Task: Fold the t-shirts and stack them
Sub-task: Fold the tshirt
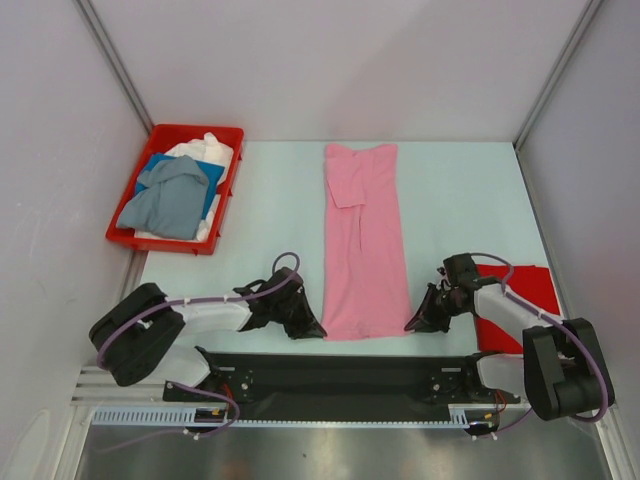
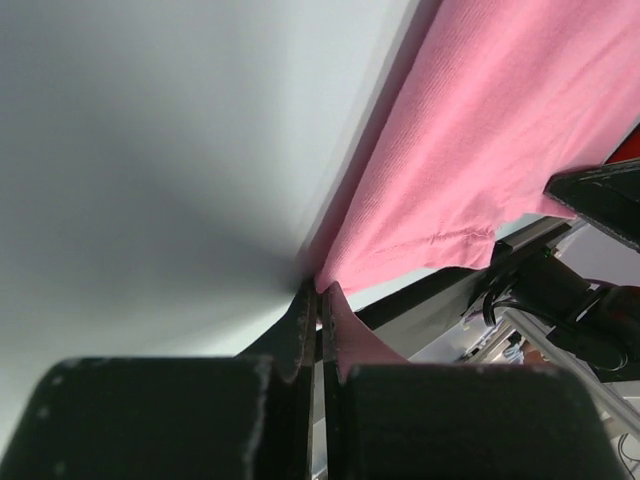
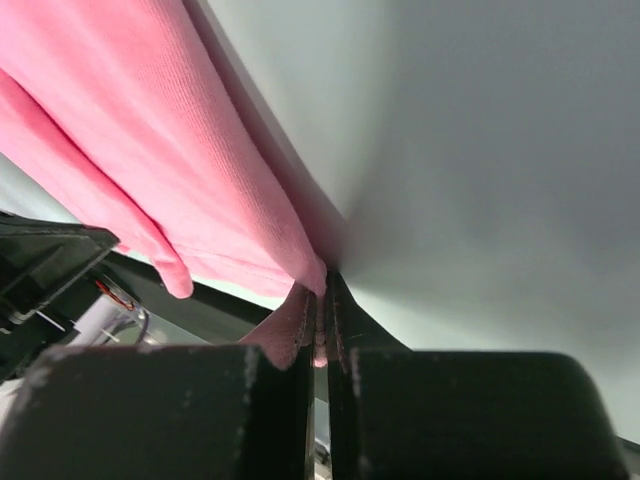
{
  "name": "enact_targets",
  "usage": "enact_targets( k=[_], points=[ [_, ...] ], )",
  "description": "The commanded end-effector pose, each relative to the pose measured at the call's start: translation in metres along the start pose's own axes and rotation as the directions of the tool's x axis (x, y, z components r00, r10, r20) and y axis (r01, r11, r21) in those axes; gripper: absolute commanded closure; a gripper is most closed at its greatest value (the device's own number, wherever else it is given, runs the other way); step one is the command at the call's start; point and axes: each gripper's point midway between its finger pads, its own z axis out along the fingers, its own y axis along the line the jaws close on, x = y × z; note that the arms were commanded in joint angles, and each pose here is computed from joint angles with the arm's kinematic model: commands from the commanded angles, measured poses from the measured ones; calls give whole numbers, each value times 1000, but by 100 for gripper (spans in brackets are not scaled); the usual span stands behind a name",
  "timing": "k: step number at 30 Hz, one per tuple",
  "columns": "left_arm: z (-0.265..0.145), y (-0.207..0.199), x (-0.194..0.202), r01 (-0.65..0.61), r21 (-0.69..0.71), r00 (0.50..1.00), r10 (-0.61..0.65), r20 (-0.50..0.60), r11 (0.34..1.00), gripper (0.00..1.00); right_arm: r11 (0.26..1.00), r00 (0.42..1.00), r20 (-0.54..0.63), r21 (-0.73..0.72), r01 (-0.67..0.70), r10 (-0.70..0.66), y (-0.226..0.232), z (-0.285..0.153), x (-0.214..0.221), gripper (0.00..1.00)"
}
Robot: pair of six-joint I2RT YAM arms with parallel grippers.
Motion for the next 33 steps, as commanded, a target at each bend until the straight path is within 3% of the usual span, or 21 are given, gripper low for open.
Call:
enact_targets(
  k=[1, 8, 11, 15, 22, 33],
  points=[
    [4, 41, 6, 16, -152, 1000, -15, 8, 988, 100, 998, 1000, -14, 60, -10, 11, -12, 3, 9, 100],
    [4, 46, 26, -1, -163, 1000, -4, -30, 987, 100, 1000, 996, -80, 13, -27, 27, -9, 6, 33, 100],
    [-7, 22, 16, -78, -134, 997, 81, 16, 988, 100, 998, 998, -33, -38, 45, -46, 9, -6, 22, 100],
    [-33, -30, -23, -132, -108, 983, 145, 114, 985, 100, 984, 986, 99, -101, 144, -134, 57, -38, -27, 100],
    [-56, -82, -120, -167, -69, 961, 178, 212, 984, 100, 955, 954, 169, -127, 269, -247, 114, -58, -110, 100],
    [-38, -135, -244, -221, -57, 953, 228, 201, 974, 100, 951, 963, 160, -189, 245, -216, 156, -23, -216, 100]
  ],
)
